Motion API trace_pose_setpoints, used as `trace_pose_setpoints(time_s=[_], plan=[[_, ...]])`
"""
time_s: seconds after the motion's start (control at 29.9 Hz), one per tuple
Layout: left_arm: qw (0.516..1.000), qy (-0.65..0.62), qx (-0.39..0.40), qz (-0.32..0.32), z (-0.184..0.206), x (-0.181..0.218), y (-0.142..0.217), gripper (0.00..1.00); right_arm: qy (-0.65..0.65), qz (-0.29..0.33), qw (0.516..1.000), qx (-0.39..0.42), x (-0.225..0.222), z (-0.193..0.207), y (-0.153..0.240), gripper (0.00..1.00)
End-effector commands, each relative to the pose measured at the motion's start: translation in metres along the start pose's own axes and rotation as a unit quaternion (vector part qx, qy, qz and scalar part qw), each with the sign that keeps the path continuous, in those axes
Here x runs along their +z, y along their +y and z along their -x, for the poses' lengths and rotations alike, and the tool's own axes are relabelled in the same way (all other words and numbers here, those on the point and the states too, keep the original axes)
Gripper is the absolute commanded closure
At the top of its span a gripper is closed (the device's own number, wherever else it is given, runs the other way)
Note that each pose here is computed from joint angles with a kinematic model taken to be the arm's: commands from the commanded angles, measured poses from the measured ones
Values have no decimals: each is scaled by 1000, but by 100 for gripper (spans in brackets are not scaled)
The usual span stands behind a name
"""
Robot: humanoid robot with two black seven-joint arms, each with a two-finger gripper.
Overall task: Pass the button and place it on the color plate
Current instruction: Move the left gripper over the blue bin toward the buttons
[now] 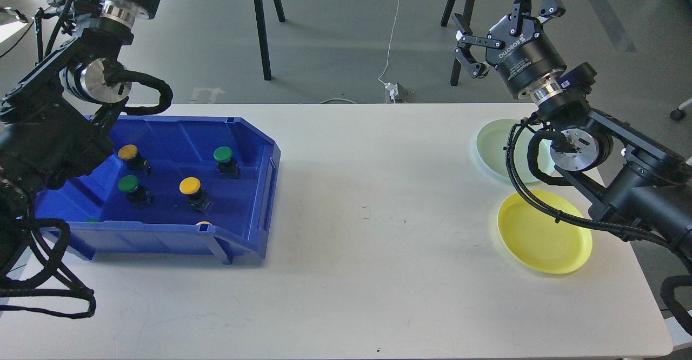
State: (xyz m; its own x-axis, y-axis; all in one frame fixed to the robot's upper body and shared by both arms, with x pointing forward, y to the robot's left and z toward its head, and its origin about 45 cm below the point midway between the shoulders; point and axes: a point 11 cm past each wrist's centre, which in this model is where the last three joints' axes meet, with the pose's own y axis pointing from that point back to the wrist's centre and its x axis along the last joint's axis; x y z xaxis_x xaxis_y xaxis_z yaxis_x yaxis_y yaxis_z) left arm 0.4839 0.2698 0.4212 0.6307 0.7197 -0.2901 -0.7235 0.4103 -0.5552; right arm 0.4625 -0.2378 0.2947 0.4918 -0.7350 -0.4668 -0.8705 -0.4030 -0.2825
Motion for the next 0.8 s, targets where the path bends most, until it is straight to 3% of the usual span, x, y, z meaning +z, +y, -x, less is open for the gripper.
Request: trace_pose_setpoints(time_s=[0.0,0.1,0.23,0.37,0.5,0.6,0.77], plan=[[988,-86,-117,-50,47,16,0,0,1,0,1000,4,0,-3,2,1],[942,-230,-217,-113,75,30,9,0,2,1,1000,6,0,-4,3,1],[818,-422,-329,-210,92,42,38,0,1,3,1000,7,2,-5,5,1],[666,-563,-380,-308,71,49,71,0,3,5,1000,7,3,-5,5,1],[525,-620,-428,-396,37,25,108,0,5,7,1000,16,4,-11,8,1],[476,-610,-450,-445,15,2,136,0,6,10,1000,24,7,-17,12,1],[457,-571,-461,-502,-12,-32,169,0,3,16,999,32,14,-22,20,1]])
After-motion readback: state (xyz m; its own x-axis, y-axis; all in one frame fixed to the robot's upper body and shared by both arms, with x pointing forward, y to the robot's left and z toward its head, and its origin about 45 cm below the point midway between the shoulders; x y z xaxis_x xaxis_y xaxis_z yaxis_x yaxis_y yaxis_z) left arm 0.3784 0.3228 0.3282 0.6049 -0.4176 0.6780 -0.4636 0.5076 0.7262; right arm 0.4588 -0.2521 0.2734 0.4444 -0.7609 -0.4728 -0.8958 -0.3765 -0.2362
